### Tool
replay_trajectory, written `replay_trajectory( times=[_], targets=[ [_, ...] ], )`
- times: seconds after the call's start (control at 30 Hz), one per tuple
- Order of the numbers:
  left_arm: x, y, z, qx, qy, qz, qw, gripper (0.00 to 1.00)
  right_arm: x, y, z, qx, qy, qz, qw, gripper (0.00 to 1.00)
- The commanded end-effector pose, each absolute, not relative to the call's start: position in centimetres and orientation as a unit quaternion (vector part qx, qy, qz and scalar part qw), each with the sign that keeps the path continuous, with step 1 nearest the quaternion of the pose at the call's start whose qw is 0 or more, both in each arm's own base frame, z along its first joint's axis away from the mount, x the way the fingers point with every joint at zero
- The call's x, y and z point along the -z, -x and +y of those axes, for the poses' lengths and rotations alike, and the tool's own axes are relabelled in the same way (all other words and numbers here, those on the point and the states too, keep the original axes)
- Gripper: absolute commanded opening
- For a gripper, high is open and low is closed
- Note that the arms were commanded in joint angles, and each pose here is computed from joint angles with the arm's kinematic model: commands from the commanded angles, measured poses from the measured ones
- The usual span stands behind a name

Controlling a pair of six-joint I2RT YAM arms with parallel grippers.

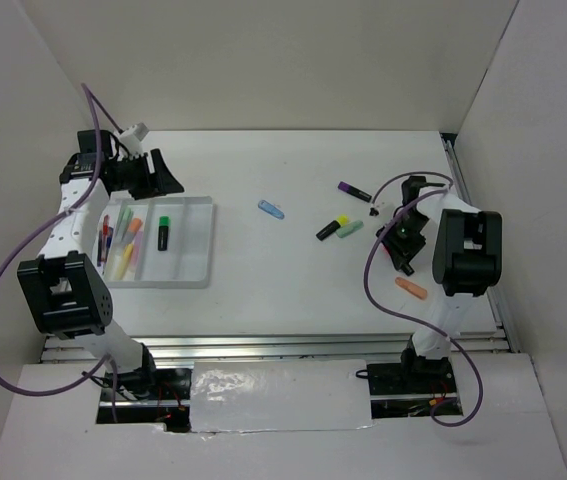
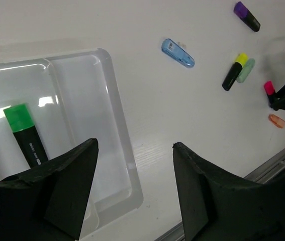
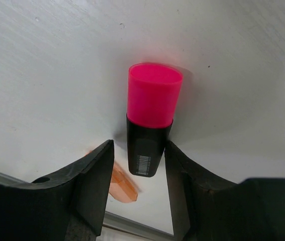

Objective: Sort the stationery into containers
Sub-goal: Grab a piece of stationery with the right arm, then pass the stationery from the right arm to the left

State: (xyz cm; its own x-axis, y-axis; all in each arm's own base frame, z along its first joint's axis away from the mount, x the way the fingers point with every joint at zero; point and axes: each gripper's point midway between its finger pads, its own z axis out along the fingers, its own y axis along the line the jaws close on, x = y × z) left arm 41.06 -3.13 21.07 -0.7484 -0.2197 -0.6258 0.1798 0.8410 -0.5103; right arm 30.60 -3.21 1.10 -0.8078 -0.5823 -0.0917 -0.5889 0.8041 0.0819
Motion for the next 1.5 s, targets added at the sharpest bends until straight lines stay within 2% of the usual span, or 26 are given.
replay_trajectory(
  times=[0.0, 0.07, 0.13, 0.17, 0.2, 0.23, 0.33, 0.47, 0.5, 0.6, 0.67, 0.7, 0.87, 0.97, 1.27, 1.37, 1.47],
  targets=[
    [-24.0, -40.6, -4.3, 0.308, -0.005, 0.87, 0.385, 0.73, 0.0, -30.3, -2.0, -0.086, 0.302, 0.949, 0.007, 0.53],
    [-24.2, -40.5, -4.4, 0.309, -0.006, 0.867, 0.392, 0.74, 0.1, -30.2, -1.9, -0.086, 0.301, 0.95, 0.007, 0.52],
    [-24.6, -40.2, -4.6, 0.311, -0.008, 0.862, 0.401, 0.74, 0.2, -30.4, -1.9, -0.084, 0.303, 0.949, 0.014, 0.45],
    [-24.8, -40.1, -4.9, 0.313, -0.009, 0.859, 0.405, 0.74, -0.2, -30.5, -1.8, -0.084, 0.302, 0.949, 0.019, 0.35],
    [-25.0, -39.8, -5.2, 0.315, -0.011, 0.854, 0.414, 0.74, -0.4, -30.7, -1.5, -0.089, 0.303, 0.949, 0.027, 0.3],
    [-25.3, -39.7, -5.6, 0.317, -0.016, 0.849, 0.422, 0.74, -1.0, -30.7, -1.2, -0.095, 0.299, 0.949, 0.03, 0.18],
    [-26.8, -39.2, -7.1, 0.323, -0.029, 0.823, 0.467, 0.75, -4.8, -33.2, 0.8, -0.119, 0.285, 0.946, 0.094, 0.0],
    [-29.2, -38.0, -10.5, 0.359, -0.03, 0.792, 0.493, 0.77, -12.7, -35.7, 5.7, -0.178, 0.277, 0.922, 0.206, 0.0],
    [-29.7, -37.8, -11.7, 0.366, -0.034, 0.786, 0.496, 0.77, -16.2, -36.1, 8.9, -0.21, 0.299, 0.897, 0.25, 0.0],
    [-29.7, -36.0, -17.6, 0.399, -0.078, 0.783, 0.471, 0.75, -21.7, -35.9, 13.9, -0.28, 0.285, 0.861, 0.313, 0.0],
    [-29.4, -35.2, -20.5, 0.427, -0.089, 0.775, 0.457, 0.75, -23.1, -34.7, 17.8, -0.321, 0.273, 0.849, 0.318, 0.0],
    [-29.0, -35.1, -21.2, 0.433, -0.09, 0.777, 0.448, 0.75, -24.4, -35.0, 19.2, -0.33, 0.278, 0.833, 0.345, 0.0],
    [-28.3, -36.2, -23.5, 0.459, -0.079, 0.78, 0.419, 0.74, -24.8, -32.9, 25.3, -0.382, 0.272, 0.818, 0.334, 0.0],
    [-28.9, -36.2, -25.2, 0.461, -0.1, 0.775, 0.421, 0.74, -24.3, -32.2, 27.7, -0.377, 0.281, 0.821, 0.322, 0.0],
    [-27.3, -36.2, -28.1, 0.488, -0.11, 0.775, 0.386, 0.72, -24.5, -31.5, 30.4, -0.368, 0.311, 0.816, 0.32, 0.0],
    [-27.0, -36.2, -28.4, 0.491, -0.109, 0.777, 0.379, 0.69, -24.7, -31.5, 30.5, -0.369, 0.309, 0.815, 0.323, 0.0],
    [-26.3, -36.2, -28.3, 0.49, -0.106, 0.781, 0.372, 0.61, -25.2, -31.5, 30.7, -0.373, 0.312, 0.811, 0.326, 0.0]
  ],
)
